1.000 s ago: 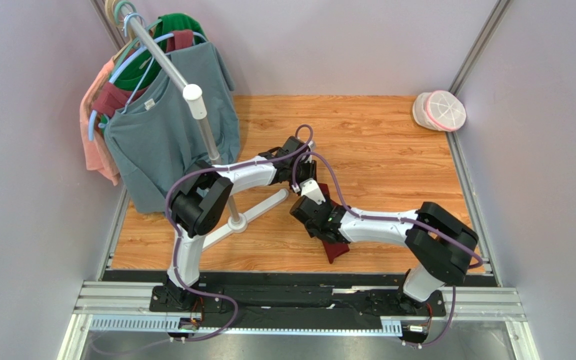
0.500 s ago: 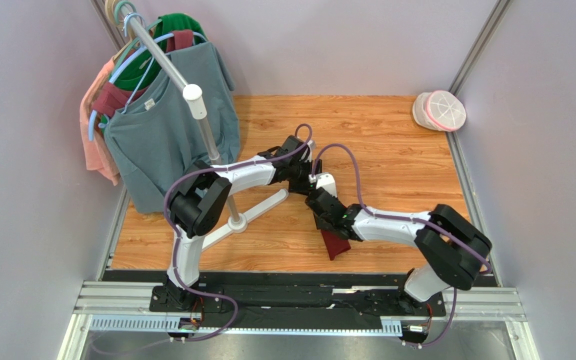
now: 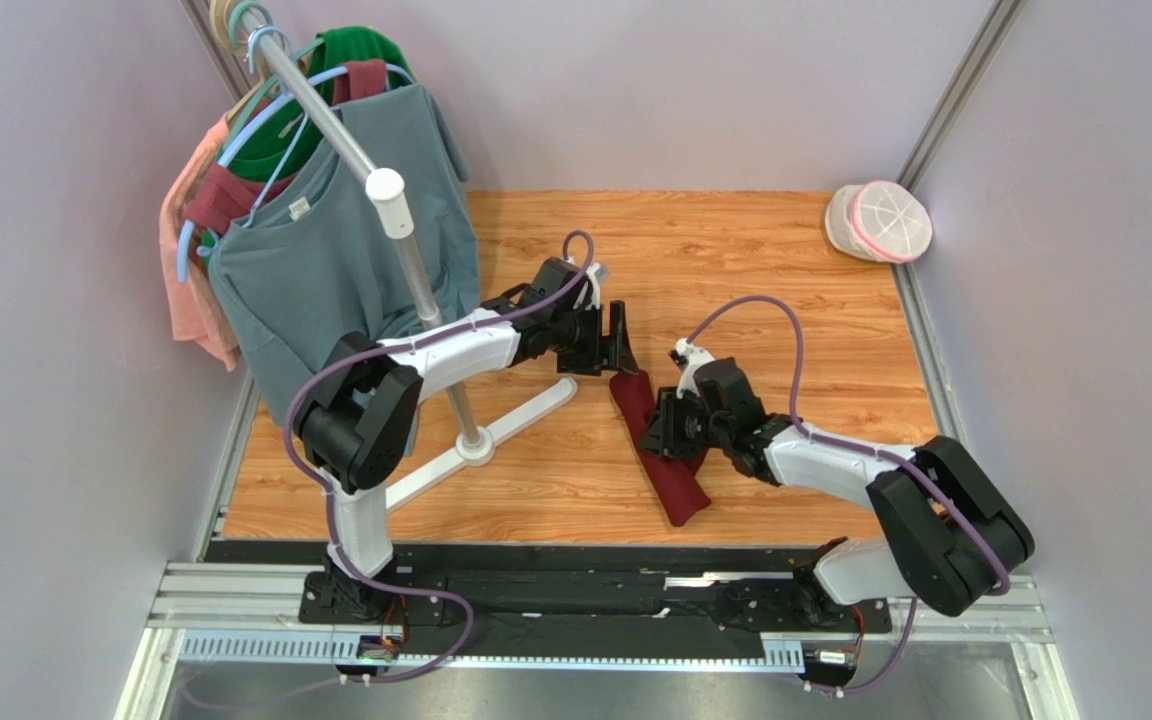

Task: Fold the napkin, place the utensils inside, and roll it up
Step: Roll the napkin with the utensil

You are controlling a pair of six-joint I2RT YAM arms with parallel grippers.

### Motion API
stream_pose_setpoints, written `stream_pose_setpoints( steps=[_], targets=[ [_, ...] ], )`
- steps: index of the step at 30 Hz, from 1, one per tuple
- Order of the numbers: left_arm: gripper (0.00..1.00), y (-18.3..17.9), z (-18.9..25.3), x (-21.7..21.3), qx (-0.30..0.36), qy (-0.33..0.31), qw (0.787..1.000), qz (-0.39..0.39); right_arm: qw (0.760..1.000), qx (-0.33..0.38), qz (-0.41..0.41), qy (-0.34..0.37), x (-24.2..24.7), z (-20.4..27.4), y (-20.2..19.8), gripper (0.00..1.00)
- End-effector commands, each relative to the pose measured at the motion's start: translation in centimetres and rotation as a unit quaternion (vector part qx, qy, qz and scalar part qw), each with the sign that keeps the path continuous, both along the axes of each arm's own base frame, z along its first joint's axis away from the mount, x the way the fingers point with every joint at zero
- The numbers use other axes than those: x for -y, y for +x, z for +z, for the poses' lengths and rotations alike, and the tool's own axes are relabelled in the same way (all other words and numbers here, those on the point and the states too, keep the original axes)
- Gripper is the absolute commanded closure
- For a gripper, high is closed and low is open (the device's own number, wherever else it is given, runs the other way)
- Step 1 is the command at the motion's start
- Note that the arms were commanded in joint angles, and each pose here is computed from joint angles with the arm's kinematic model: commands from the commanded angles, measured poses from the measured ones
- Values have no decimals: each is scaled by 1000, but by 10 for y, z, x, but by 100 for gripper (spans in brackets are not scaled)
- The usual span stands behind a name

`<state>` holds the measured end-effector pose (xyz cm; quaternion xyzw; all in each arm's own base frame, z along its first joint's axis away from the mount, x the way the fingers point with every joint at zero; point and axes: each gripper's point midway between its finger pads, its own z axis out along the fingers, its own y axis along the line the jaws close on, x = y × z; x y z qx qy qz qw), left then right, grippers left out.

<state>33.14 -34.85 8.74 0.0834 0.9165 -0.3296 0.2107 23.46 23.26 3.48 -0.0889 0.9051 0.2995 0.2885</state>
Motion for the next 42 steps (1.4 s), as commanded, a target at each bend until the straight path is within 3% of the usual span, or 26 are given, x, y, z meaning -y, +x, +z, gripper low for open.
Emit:
stream_pose_setpoints(
  steps=[1,14,21,24,28,32,33,35,42],
  targets=[
    [21,-6,10,2,14,-18,1000,-15,994,-22,49,96,-16,18,-8,74],
    [21,-5,-7,14,-2,-43,999,-22,978,-57,59,192,-9,20,3,75],
    [24,-10,-20,13,-19,-33,999,-26,974,-66,61,208,-6,15,10,77],
    [31,-9,-25,16,-25,-29,999,-30,976,-68,60,199,-6,11,13,77],
    [59,-8,-28,21,-26,-20,999,-40,981,-56,58,174,-1,10,18,73],
    [79,-10,-35,20,-35,-2,998,-51,987,-53,55,141,5,15,19,56],
    [90,-10,-39,19,-39,3,998,-52,989,-44,52,132,7,19,23,51],
    [99,-9,-38,19,-40,8,998,-55,992,-29,52,109,12,30,28,47],
    [100,-6,-34,20,-41,10,998,-54,998,54,26,-15,19,66,42,43]
  ],
)
